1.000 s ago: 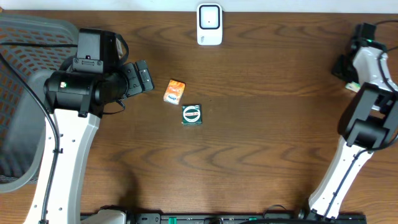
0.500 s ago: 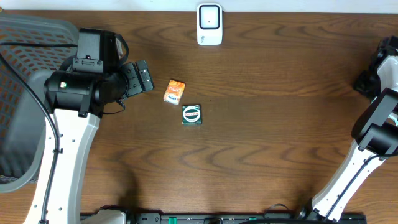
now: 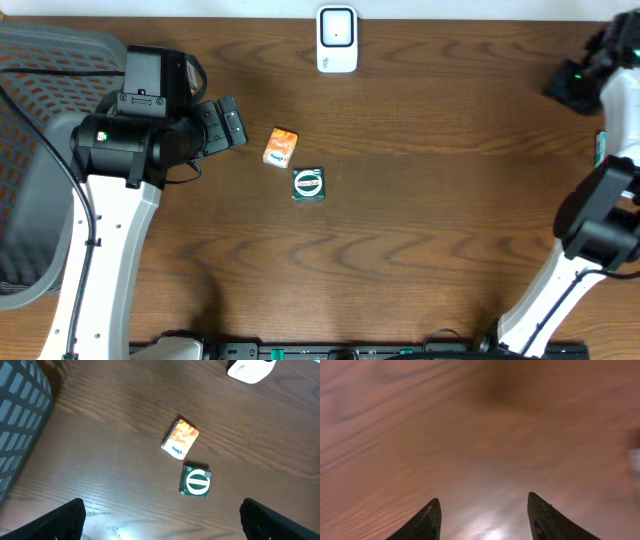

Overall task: Scan the item barcode
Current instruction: 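Swing the right gripper left over the orange Kleenex pack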

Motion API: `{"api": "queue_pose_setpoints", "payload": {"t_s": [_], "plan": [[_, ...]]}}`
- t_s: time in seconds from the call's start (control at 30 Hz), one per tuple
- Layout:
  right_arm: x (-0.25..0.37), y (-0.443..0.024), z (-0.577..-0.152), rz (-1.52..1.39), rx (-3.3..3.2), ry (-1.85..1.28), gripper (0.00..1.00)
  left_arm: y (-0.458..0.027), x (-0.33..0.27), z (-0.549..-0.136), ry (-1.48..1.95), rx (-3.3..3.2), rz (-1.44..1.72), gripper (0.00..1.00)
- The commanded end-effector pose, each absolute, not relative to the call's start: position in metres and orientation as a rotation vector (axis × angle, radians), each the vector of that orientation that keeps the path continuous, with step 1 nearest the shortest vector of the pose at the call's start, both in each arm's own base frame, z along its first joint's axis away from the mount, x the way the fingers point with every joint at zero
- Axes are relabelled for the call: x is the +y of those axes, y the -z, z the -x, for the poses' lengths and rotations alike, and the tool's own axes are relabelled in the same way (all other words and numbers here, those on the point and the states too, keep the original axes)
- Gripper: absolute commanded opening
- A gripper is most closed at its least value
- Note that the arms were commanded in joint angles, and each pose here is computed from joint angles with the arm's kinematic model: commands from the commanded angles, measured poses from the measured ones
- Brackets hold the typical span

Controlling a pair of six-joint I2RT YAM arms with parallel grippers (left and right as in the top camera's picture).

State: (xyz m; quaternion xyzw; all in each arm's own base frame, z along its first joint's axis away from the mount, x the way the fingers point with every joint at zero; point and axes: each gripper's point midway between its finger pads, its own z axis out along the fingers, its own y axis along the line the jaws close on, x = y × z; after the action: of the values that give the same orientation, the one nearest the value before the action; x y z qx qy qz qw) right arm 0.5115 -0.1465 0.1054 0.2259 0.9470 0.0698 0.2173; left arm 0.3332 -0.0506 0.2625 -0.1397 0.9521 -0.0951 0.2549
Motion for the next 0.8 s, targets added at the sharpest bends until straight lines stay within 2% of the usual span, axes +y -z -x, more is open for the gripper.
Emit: {"api": "queue_pose_setpoints", "payload": {"t_s": [0.0, 0.1, 0.5, 0.77], "plan": [[-0.077, -0.114, -0.523, -0.461, 2.628, -0.494, 0.55, -0.266, -0.048, -0.334, 0.250, 2.575, 0.378, 0.98], [-0.031, -0.117, -0.526, -0.353, 2.643, -0.603, 0.62, -0.266, -0.048, -0.334, 0.250, 2.575, 0.378, 0.98], [0.147, -0.117, -0.512, 0.034, 2.709, -0.721, 0.81, -0.266, -0.048, -0.334, 0.250, 2.575, 0.378, 0.98], [0.248, -0.111, -0.500, 0.019, 2.701, -0.840, 0.81, -0.266, -0.048, -0.334, 0.250, 2.575, 0.378, 0.98]]}}
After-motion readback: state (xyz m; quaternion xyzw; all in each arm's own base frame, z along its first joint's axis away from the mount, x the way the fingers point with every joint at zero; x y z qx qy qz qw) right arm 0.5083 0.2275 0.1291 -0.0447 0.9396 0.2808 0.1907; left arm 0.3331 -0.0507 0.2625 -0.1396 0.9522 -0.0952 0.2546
